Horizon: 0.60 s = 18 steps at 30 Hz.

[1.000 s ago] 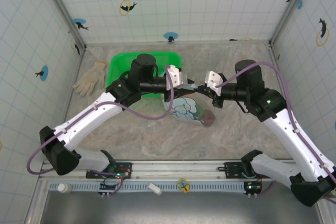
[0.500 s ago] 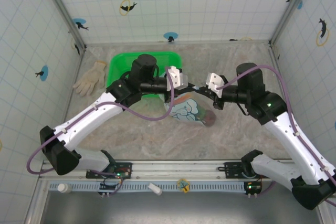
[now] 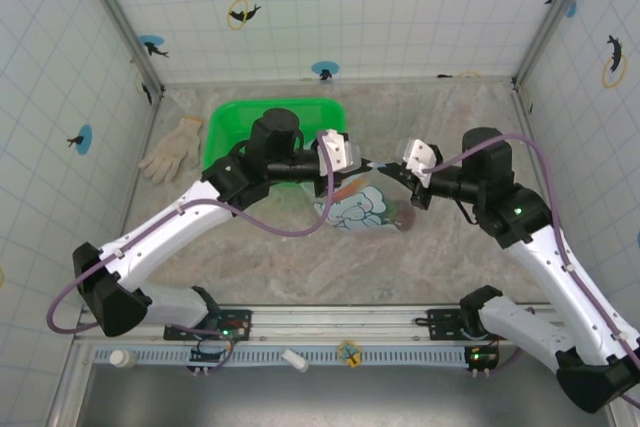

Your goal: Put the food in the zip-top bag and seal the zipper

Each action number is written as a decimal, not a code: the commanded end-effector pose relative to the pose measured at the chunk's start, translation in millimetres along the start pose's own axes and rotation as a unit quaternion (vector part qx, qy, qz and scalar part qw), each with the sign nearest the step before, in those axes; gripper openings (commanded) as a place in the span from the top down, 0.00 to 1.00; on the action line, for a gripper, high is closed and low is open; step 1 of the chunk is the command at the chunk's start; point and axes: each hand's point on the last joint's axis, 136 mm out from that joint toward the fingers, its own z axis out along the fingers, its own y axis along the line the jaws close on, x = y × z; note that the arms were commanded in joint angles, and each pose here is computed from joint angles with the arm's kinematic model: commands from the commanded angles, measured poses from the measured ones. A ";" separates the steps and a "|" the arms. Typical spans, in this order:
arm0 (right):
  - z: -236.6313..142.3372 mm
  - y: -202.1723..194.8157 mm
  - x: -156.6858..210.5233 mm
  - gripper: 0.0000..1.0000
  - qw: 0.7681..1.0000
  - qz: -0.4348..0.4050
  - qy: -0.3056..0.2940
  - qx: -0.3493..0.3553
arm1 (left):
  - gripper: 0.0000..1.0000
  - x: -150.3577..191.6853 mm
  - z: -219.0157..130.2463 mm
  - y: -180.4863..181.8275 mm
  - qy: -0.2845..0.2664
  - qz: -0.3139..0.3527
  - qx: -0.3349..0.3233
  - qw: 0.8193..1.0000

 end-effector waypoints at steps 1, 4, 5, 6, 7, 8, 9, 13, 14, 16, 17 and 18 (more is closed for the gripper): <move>-15.8 -12.4 -16.1 1.00 0.999 -0.008 -0.038 0.035 | 1.00 2.8 -15.2 16.7 0.017 0.009 -0.056 0.998; -21.8 -21.0 -16.0 1.00 0.998 -0.003 -0.039 0.053 | 1.00 5.2 -19.5 18.0 0.023 0.002 -0.069 0.997; -23.0 -23.2 -15.8 1.00 0.998 -0.004 -0.038 0.059 | 1.00 5.9 -21.5 18.6 0.027 -0.001 -0.073 0.997; -24.1 -26.3 -14.9 1.00 0.997 -0.004 -0.036 0.069 | 1.00 7.4 -24.0 18.7 0.031 -0.004 -0.078 0.996; -25.8 -28.8 -14.5 1.00 0.996 -0.005 -0.034 0.078 | 1.00 10.1 -26.4 18.8 0.036 -0.007 -0.084 0.996; -26.4 -30.4 -13.2 1.00 0.996 -0.004 -0.033 0.084 | 1.00 11.6 -29.1 18.1 0.039 -0.010 -0.089 0.995; -27.8 -33.3 -12.4 1.00 0.995 -0.005 -0.033 0.093 | 1.00 13.5 -31.6 17.1 0.041 -0.014 -0.092 0.995; -32.8 -47.2 -5.8 1.00 0.990 0.003 -0.028 0.136 | 1.00 26.1 -40.8 12.9 0.057 -0.034 -0.109 0.992; -34.7 -51.7 -3.9 1.00 0.988 0.005 -0.027 0.150 | 1.00 29.1 -43.8 13.1 0.059 -0.041 -0.117 0.991; -41.2 -67.3 2.9 1.00 0.979 0.014 -0.024 0.201 | 1.00 36.0 -49.6 11.1 0.059 -0.057 -0.133 0.988; -44.1 -72.8 7.3 1.00 0.975 0.018 -0.023 0.220 | 1.00 38.3 -53.0 10.0 0.059 -0.060 -0.139 0.987; -47.6 -77.5 10.7 1.00 0.971 0.021 -0.023 0.238 | 1.00 42.9 -55.9 8.4 0.062 -0.065 -0.145 0.985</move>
